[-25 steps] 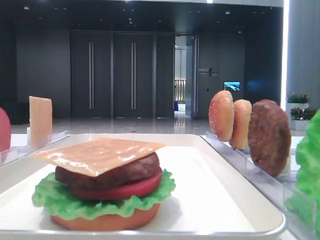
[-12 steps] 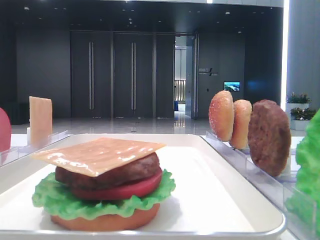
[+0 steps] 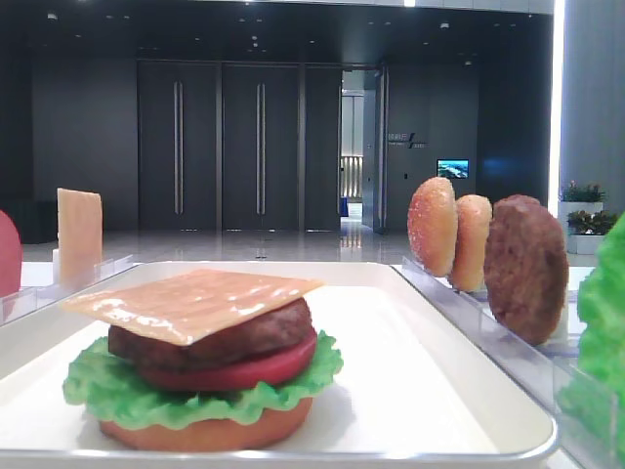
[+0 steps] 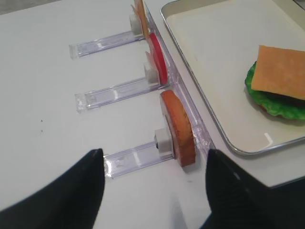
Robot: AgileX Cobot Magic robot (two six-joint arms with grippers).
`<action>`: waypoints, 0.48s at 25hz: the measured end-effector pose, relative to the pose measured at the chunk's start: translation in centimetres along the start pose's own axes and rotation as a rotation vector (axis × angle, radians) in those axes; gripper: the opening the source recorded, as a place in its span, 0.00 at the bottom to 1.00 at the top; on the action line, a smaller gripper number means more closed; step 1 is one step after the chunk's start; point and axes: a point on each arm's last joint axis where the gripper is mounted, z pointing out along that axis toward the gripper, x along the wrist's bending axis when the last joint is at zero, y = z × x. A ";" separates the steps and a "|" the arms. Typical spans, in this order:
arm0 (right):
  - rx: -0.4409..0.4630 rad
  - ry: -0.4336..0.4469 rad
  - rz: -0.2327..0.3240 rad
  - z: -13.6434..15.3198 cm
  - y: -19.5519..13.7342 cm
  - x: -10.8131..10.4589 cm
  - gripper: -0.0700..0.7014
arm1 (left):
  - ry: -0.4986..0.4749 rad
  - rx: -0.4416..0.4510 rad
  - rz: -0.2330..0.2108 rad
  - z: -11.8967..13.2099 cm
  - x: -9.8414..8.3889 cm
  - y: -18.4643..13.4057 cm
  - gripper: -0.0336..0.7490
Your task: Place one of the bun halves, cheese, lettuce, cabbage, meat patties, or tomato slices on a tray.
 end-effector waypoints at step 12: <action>0.000 0.000 0.000 0.0 0.0 0.0 0.69 | -0.059 -0.028 -0.030 0.0 -0.5 0.3 0.69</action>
